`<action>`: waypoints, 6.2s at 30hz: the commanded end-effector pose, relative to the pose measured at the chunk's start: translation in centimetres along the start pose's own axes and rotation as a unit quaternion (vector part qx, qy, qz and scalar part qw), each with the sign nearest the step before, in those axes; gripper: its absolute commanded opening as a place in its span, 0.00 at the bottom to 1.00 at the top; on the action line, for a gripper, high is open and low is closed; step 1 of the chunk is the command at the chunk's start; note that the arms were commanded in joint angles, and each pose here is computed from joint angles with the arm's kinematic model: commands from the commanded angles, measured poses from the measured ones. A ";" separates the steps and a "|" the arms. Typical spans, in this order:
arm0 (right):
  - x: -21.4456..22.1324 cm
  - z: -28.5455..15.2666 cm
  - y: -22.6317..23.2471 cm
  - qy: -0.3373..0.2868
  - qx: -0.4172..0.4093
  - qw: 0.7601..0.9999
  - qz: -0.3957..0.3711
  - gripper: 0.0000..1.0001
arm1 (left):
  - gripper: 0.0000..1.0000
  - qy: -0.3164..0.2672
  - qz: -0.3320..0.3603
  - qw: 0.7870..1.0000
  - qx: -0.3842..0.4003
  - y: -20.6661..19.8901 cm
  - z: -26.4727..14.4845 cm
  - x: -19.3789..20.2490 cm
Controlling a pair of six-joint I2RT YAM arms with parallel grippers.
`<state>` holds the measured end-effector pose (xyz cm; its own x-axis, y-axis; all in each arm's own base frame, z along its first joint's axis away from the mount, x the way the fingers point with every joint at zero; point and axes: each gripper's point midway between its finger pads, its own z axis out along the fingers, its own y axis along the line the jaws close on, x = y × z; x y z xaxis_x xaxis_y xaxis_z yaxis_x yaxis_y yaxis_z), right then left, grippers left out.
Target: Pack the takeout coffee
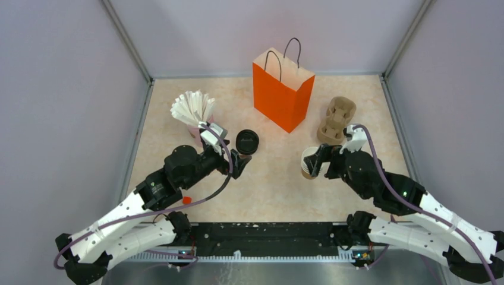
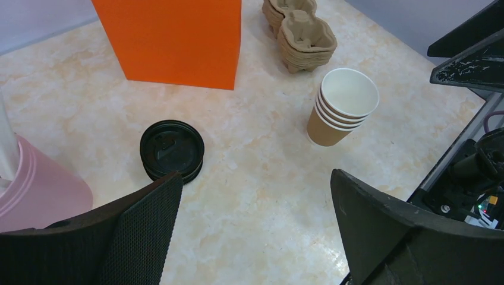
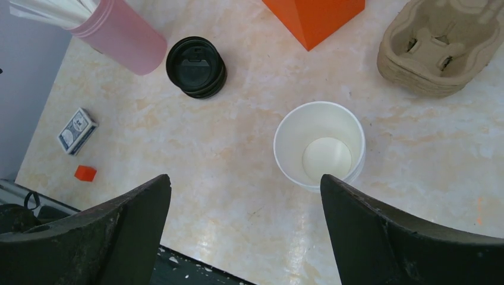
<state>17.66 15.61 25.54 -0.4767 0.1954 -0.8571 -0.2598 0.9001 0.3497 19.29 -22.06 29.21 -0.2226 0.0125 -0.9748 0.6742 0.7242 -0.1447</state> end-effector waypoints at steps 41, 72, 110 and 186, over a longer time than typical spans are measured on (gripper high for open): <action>2.6 8.4 -10.5 0.133 0.269 0.952 -0.057 0.38 | 0.99 -0.027 0.005 1.000 -0.013 1.1 -2.6 0.3; 3.6 8.6 -10.9 0.142 0.261 0.954 -0.049 0.12 | 0.99 -0.022 0.010 1.000 -0.018 1.3 -2.4 0.5; 3.0 8.7 -11.3 0.123 0.270 0.954 -0.037 0.15 | 0.99 -0.018 0.010 1.000 -0.017 1.2 -2.3 0.8; -5.3 3.2 -0.8 0.048 0.014 0.998 0.042 0.00 | 0.99 -0.016 -0.012 0.986 -0.168 6.1 -2.6 0.1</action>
<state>23.24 9.80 27.10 -0.5223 0.2379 -0.8189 0.0280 0.9646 0.2623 20.46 -17.00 27.45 -0.2203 0.0033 -0.9754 0.4846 0.8682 -0.1065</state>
